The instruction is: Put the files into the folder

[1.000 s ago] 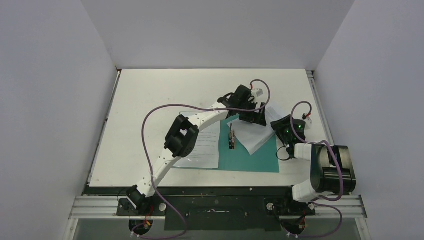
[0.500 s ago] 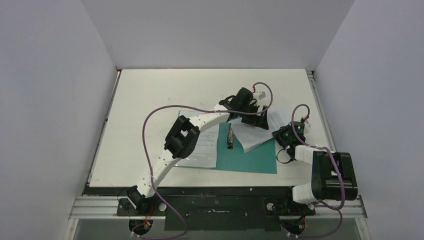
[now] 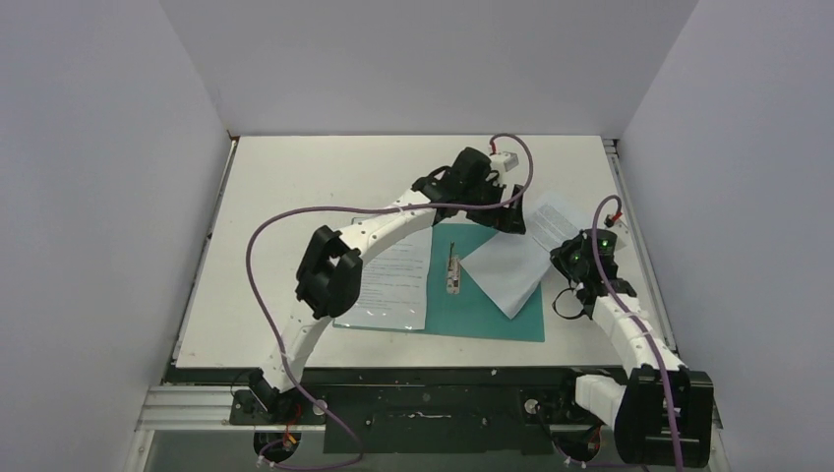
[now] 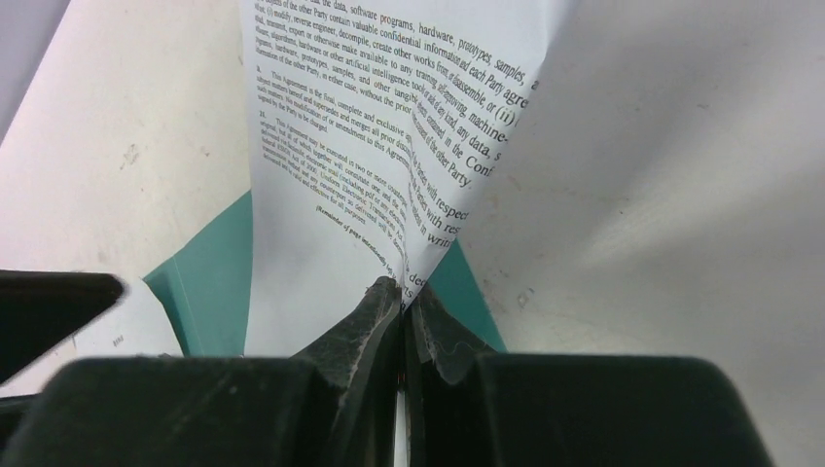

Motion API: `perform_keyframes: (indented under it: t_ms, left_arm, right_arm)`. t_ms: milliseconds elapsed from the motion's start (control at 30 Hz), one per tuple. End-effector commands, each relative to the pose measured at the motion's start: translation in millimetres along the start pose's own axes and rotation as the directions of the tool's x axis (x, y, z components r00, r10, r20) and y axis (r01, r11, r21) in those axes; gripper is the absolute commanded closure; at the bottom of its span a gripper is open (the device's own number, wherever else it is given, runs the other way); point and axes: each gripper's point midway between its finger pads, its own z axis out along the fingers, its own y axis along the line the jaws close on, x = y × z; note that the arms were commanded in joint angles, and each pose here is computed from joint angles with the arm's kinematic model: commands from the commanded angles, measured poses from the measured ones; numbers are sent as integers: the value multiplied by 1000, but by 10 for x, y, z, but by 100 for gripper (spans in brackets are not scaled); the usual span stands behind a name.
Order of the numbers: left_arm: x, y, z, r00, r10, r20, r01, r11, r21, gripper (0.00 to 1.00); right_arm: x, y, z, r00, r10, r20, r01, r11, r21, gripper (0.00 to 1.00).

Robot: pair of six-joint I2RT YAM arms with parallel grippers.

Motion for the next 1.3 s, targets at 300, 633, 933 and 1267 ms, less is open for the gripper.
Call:
perform_keyframes:
  t_ms: [300,633,933,1267]
  left_arm:
    - [-128,-70,-1225,987,13,161,24,974,-226,10]
    - [436,300,-1884,955,-90,282,195,909,-369,9]
    - [1130,656,-2190,922,-182,341,320,855,-408,9]
    - [1502,839,-2490,922,-165,350,325,821,-469,8]
  right_arm:
    - [-430,325,-631,981,-183,57,186,981,-55,95]
    - [-410,720,-819,927,-369,-72,345,911,-224,95]
    - [-260,881,-765,850,-486,-201,422,858,-291,95]
    - [248,923,-492,767,-562,-309,473,821,-319,95]
